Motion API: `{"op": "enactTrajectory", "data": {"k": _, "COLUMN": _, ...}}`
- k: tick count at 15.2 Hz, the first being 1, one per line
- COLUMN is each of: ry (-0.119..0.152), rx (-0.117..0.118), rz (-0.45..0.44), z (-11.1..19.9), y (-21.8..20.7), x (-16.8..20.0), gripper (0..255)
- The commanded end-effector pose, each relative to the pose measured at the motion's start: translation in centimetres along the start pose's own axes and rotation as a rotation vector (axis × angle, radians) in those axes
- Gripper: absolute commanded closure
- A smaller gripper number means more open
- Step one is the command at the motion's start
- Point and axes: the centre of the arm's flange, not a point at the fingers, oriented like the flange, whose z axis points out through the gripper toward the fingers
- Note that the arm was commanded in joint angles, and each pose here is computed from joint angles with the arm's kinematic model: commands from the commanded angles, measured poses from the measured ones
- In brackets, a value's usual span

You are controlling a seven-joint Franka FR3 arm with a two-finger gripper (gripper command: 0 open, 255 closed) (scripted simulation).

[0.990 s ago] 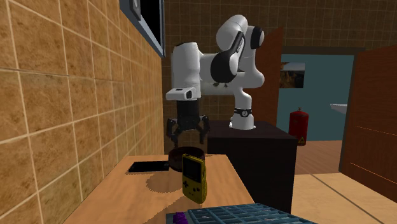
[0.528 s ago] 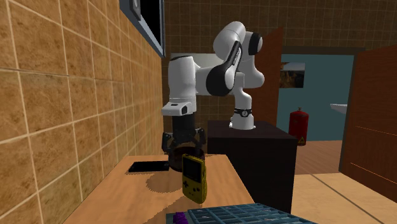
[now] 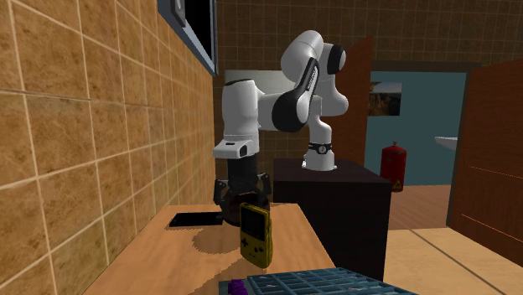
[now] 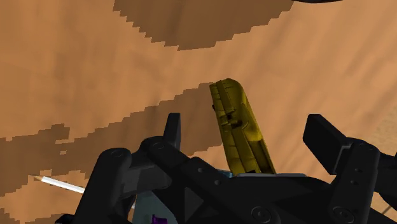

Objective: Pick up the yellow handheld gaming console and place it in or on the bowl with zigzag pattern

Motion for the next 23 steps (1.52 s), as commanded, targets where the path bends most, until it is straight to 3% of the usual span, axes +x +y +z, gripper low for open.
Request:
{"op": "enactTrajectory", "data": {"k": 1, "ry": 0.000, "rx": 0.000, "rz": 0.000, "z": 0.0, "y": 0.0, "x": 0.0, "gripper": 0}}
{"op": "enactTrajectory", "data": {"k": 2, "ry": 0.000, "rx": 0.000, "rz": 0.000, "z": 0.0, "y": 0.0, "x": 0.0, "gripper": 255}}
{"op": "enactTrajectory", "data": {"k": 11, "ry": 0.000, "rx": 0.000, "rz": 0.000, "z": 0.0, "y": 0.0, "x": 0.0, "gripper": 255}}
{"op": "enactTrajectory", "data": {"k": 23, "ry": 0.000, "rx": 0.000, "rz": 0.000, "z": -6.3, "y": -0.2, "x": 0.0, "gripper": 255}}
